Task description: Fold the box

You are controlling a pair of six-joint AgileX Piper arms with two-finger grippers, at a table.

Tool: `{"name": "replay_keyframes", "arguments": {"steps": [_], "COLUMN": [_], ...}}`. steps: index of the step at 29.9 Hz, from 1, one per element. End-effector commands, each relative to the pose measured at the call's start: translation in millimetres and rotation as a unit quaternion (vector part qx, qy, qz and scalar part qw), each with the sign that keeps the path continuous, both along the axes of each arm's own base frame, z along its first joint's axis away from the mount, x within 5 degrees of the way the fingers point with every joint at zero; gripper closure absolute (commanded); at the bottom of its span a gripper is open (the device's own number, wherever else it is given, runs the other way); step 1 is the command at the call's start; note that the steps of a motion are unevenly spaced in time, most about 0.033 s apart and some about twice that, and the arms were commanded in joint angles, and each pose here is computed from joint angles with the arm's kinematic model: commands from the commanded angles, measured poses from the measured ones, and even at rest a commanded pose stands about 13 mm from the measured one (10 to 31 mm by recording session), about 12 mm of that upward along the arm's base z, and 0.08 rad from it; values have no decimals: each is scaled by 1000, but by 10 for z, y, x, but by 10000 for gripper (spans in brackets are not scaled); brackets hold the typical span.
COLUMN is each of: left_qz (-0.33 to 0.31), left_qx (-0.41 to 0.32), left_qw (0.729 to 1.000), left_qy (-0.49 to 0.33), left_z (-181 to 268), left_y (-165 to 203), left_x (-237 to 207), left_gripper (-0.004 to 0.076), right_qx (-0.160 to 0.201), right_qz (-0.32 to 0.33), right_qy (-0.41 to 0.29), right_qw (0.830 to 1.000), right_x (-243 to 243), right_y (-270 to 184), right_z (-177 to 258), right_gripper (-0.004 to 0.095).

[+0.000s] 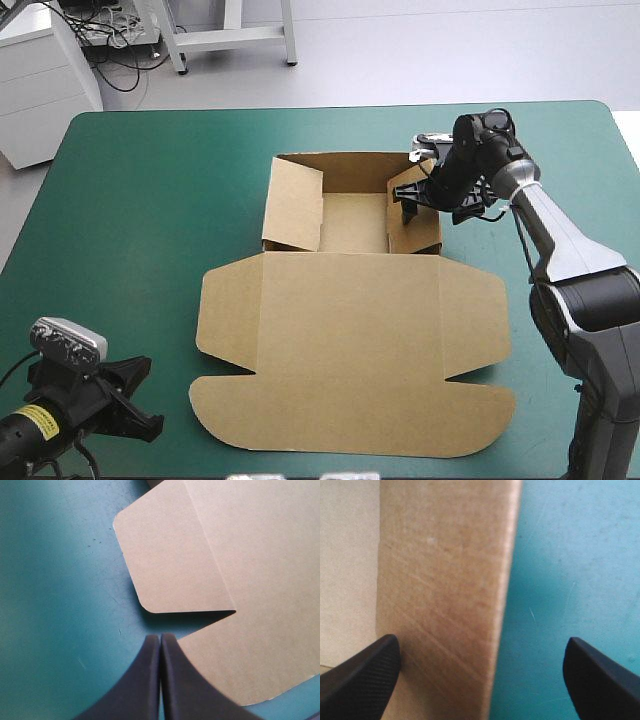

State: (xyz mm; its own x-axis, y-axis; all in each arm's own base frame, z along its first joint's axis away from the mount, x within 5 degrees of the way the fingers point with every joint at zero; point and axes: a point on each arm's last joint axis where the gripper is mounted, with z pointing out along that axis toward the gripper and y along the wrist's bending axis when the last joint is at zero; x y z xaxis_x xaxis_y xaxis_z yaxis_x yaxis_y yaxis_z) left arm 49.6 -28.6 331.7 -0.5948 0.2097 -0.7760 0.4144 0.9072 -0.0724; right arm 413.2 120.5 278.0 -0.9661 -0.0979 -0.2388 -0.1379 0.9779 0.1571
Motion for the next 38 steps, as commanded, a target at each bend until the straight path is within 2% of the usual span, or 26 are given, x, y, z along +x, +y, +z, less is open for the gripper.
{"name": "replay_keyframes", "arguments": {"steps": [1, 3, 5, 6, 8, 9, 12, 18, 20, 22, 24, 26, 33, 38], "left_qz": [3, 4, 3, 3, 3, 4, 5, 7, 7, 7, 7, 6, 4, 4], "left_qx": [-21, -22, -21, -20, -20, -21, -24, -29, -29, -29, -29, -29, -35, -35], "left_qw": [999, 999, 999, 999, 999, 999, 999, 998, 998, 998, 998, 998, 998, 998], "left_qy": [-43, -41, -37, -36, -36, -39, -48, -60, -59, -59, -59, -58, -56, -56], "left_z": [19, -20, -36, -37, -37, -32, -18, 1, -1, -1, -1, 0, 1, 1], "left_y": [2, 6, 7, 7, 7, 7, 6, 4, 4, 4, 4, 3, -5, -6], "left_x": [-9, -23, -27, -27, -27, -25, -14, -2, -3, -3, -3, -4, -7, -7], "left_gripper": [756, 756, 756, 756, 756, 756, 756, 756, 756, 756, 756, 756, 756, 756], "right_qx": [1, 3, 5, 4, 2, -1, -10, -23, -46, -86, -134, -158, -138, -138], "right_qz": [13, 13, 13, 13, 21, 34, 37, 23, 2, -32, -73, -124, -244, -283], "right_qy": [-24, -16, -8, -5, -6, -11, -35, -135, -170, -195, -206, -205, -172, -135], "right_qw": [1000, 1000, 1000, 1000, 1000, 999, 999, 990, 984, 976, 966, 958, 944, 940], "right_x": [-61, -41, -18, -9, -7, -9, -39, -202, -284, -370, -442, -511, -615, -574], "right_y": [25, 40, 53, 55, 56, 55, -6, -370, -629, -956, -1306, -1683, -2627, -3008], "right_z": [205, 147, 82, 59, 53, 67, 229, 925, 1163, 1341, 1447, 1497, 1324, 1055], "right_gripper": [189, 362, 583, 742, 939, 916, 927, 931, 931, 931, 931, 931, 931, 931]}}
